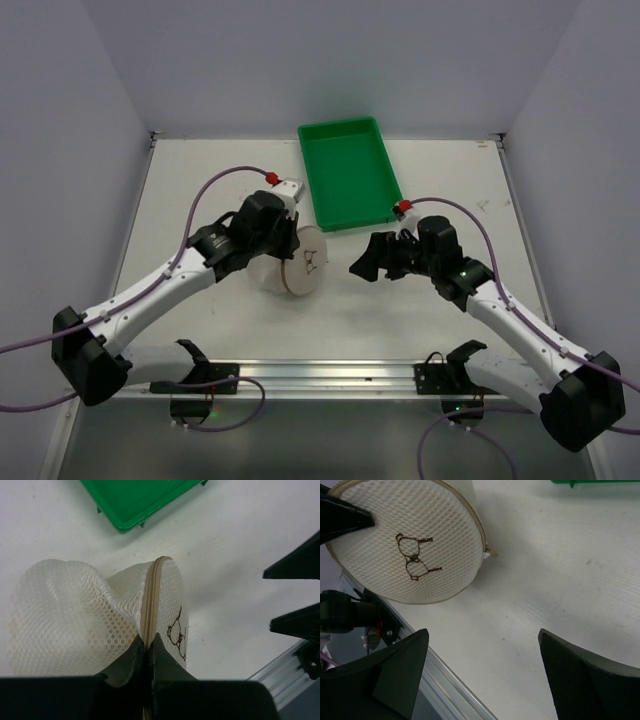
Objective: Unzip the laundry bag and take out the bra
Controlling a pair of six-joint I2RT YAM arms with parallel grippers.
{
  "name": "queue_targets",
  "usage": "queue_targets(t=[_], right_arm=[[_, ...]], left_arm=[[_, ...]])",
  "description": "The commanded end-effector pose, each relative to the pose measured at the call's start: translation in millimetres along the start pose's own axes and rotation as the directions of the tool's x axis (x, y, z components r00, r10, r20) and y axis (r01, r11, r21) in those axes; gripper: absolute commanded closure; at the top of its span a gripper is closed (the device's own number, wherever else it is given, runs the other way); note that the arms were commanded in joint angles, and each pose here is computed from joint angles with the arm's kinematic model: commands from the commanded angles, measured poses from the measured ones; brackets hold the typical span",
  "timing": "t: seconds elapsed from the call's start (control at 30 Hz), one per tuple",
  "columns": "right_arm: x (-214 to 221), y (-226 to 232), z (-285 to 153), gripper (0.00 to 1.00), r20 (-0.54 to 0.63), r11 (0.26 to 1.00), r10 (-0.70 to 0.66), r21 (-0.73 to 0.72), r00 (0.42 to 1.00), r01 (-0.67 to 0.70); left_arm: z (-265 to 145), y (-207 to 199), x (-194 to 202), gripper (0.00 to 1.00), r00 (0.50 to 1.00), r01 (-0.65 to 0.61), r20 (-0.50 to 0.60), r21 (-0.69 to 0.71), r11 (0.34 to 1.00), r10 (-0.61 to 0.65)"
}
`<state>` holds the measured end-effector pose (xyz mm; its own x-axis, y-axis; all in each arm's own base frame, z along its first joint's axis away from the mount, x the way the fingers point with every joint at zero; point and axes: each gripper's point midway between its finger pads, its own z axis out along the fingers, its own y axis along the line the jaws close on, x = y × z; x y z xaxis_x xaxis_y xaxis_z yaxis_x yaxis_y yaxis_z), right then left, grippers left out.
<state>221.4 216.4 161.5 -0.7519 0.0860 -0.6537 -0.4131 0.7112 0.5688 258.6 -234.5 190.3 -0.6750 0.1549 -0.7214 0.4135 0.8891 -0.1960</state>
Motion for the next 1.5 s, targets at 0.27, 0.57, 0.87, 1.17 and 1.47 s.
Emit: queue_targets(t=[0.27, 0.57, 0.87, 1.17, 1.47], right_arm=[[-18, 32, 13, 0.18, 0.002, 0.971, -0.132, -0.200, 0.991, 0.130], [-12, 20, 18, 0.29, 0.068, 0.940, -0.269, -0.199, 0.961, 0.277], [-19, 16, 29, 0.34, 0.194, 0.904, -0.357, -0.176, 0.914, 0.391], [-12, 23, 46, 0.34, 0.215, 0.846, -0.456, -0.195, 0.864, 0.496], [-14, 28, 43, 0.37, 0.261, 0.816, -0.498, -0.182, 0.827, 0.548]], left_arm=[[-42, -33, -33, 1.00, 0.972, -0.075, 0.236, 0.297, 0.952, 0.003], [-56, -29, -37, 1.00, 0.966, -0.079, 0.258, 0.377, 0.923, -0.023], [-73, -38, -46, 1.00, 0.967, -0.090, 0.255, 0.427, 0.900, -0.024], [-82, -44, -51, 1.00, 0.966, -0.083, 0.254, 0.450, 0.889, -0.039], [-83, -45, -47, 1.00, 0.972, -0.084, 0.233, 0.462, 0.883, -0.030]])
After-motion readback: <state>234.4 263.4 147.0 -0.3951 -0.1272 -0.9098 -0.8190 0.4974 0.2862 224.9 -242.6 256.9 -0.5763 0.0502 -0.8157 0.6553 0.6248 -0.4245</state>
